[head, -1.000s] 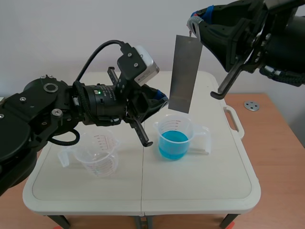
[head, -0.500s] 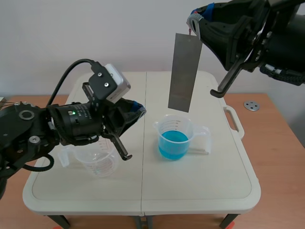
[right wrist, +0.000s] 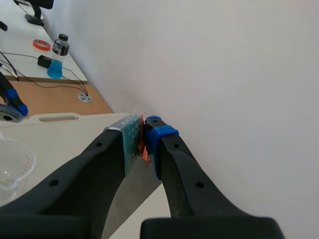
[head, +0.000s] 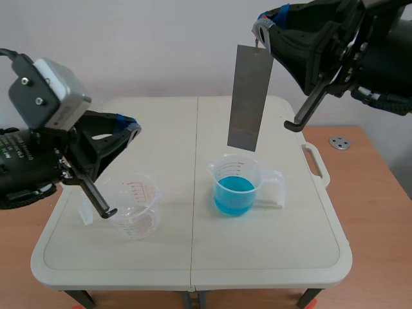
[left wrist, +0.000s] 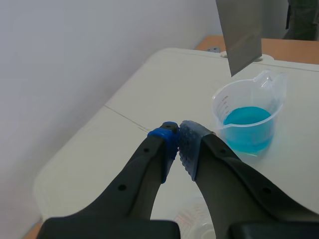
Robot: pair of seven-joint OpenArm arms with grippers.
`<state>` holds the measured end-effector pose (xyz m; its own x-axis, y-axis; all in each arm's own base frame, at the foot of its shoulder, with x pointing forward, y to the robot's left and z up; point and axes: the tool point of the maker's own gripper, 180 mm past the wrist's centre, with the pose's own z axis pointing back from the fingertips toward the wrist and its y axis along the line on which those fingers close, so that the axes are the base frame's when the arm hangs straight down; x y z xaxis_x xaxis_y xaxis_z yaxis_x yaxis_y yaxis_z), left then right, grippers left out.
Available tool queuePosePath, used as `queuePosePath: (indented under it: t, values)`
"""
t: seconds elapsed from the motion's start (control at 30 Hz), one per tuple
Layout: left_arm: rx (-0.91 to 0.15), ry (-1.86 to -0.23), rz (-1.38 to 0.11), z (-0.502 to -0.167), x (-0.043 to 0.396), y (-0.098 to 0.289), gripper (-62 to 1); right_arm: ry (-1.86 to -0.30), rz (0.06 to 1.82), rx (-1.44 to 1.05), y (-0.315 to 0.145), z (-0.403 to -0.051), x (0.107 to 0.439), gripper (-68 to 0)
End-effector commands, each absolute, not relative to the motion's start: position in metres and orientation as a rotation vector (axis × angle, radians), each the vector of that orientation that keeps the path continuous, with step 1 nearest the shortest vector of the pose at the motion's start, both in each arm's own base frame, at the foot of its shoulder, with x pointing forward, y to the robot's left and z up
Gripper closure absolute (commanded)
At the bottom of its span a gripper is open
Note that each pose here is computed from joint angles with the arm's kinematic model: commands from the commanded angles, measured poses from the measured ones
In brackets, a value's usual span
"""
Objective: Hold the metal plate by the orange handle, dip it into the blue solution, take it out and point at it, then put the plate back in the beaker on the left.
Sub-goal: 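Raise the plate and point at it, then put the plate into the left beaker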
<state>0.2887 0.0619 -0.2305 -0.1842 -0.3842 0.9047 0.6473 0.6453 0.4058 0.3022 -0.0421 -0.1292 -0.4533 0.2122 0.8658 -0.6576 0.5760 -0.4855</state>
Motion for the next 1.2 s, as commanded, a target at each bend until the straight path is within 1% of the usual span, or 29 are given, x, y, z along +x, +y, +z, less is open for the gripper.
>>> queuePosePath:
  t: [0.0,0.17,0.3,0.6,0.9,1.17]
  values:
    - [-0.228,-1.516,-0.915,-0.224,0.284,0.068,-5.1,-1.813,1.058,0.368,-0.044,-0.116,0.301,-1.1]
    - [-0.164,-1.514,-0.861,-0.223,0.271,0.093,-5.1,-1.813,1.058,0.367,-0.044,-0.116,0.301,-1.1]
    - [-0.156,-1.513,-0.791,-0.22,0.258,0.113,-5.1,-1.807,1.058,0.363,-0.044,-0.117,0.301,-1.1]
    - [-0.099,-1.485,-0.68,-0.218,0.23,0.16,-5.1,-1.815,1.063,0.361,-0.043,-0.114,0.302,-1.1]
    - [-0.016,-1.446,-0.59,-0.218,0.206,0.2,-5.1,-1.815,1.115,0.404,-0.023,-0.111,0.3,-1.1]
    - [0.039,-1.404,-0.509,-0.226,0.188,0.219,-5.1,-1.813,1.178,0.459,0.0,-0.109,0.295,-1.1]
